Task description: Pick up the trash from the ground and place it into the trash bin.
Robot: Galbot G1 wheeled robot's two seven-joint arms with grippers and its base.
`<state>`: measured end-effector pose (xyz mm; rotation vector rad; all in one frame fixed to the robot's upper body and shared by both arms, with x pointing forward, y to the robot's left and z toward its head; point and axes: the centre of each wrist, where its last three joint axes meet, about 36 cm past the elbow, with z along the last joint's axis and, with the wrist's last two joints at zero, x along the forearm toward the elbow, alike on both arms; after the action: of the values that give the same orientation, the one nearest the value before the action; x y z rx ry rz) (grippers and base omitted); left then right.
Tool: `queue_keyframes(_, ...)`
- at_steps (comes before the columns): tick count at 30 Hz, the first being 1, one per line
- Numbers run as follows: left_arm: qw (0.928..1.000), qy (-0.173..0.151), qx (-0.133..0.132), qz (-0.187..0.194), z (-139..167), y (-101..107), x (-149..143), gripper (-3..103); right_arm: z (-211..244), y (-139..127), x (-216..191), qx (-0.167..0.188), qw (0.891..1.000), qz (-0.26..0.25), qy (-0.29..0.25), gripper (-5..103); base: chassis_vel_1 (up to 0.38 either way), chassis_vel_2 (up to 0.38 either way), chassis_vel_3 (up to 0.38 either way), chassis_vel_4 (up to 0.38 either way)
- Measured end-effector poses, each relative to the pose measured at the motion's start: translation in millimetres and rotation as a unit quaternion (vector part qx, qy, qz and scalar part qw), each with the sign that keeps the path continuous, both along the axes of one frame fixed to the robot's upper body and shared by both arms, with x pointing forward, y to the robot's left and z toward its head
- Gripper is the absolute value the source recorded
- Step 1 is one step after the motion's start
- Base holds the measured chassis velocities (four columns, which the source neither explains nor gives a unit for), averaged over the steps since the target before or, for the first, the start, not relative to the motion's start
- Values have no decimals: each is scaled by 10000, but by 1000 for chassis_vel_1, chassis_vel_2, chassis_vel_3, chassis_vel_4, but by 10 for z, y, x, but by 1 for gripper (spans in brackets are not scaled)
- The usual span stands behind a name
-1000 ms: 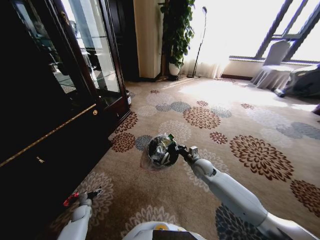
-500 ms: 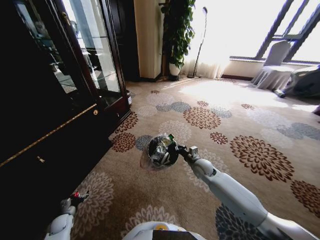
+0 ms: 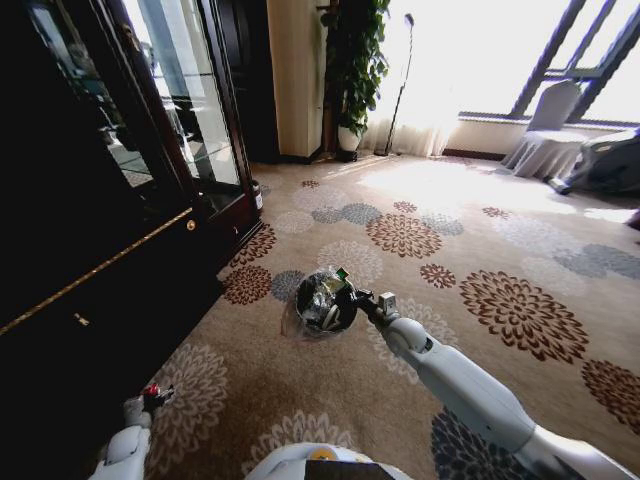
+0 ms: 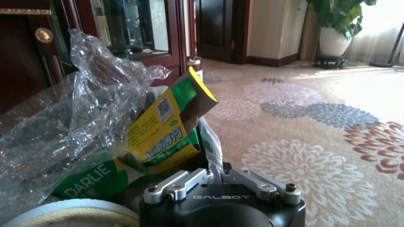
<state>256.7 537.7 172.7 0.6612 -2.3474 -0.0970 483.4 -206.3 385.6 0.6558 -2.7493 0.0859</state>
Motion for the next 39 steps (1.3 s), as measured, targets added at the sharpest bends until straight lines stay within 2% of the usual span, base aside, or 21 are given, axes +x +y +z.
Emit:
queue_keyframes(5,9999,-16,-18,117,-74,17,101,100,0,0,0,0,10000,0,0,1,0,0,0,0)
queue_keyframes(9,9996,-25,-149,222,-177,42,258,103,0,0,0,0,10000,0,0,1,0,0,0,0)
queue_keyframes(13,9993,-24,-270,271,-250,66,444,97,0,0,0,0,10000,0,0,1,0,0,0,0)
queue_keyframes(16,9981,128,-454,393,-320,30,553,84,0,0,0,0,10000,-1,0,1,0,0,0,0)
queue_keyframes(18,9978,175,-492,413,-339,5,553,84,0,0,0,0,10000,-1,0,1,0,0,0,0)
queue_keyframes(21,9971,240,-545,477,-363,-38,520,72,0,0,0,0,10000,0,0,1,0,0,0,0)
queue_keyframes(24,9962,202,-628,564,-380,-80,422,56,0,0,0,0,10000,0,0,1,0,0,0,0)
queue_keyframes(25,9962,202,-628,564,-380,-80,422,56,0,0,0,0,10000,0,0,1,0,0,0,0)
queue_keyframes(27,9957,133,-675,616,-375,-105,358,45,0,0,0,0,10000,0,0,1,0,0,0,0)
queue_keyframes(28,9957,133,-675,616,-375,-105,358,45,0,0,0,0,10000,0,0,1,0,0,0,0)
queue_keyframes(30,9951,59,-745,640,-345,-136,323,34,0,0,0,0,10000,0,0,1,0,0,0,0)
queue_keyframes(31,9951,44,-756,643,-338,-142,315,34,0,0,0,0,10000,0,0,1,0,0,0,0)
queue_keyframes(33,9947,-3,-786,666,-305,-149,286,24,0,0,0,0,10000,0,0,1,0,0,0,0)
queue_keyframes(39,9941,-126,-794,722,-243,-145,195,15,0,0,0,0,10000,0,0,1,0,0,0,0)
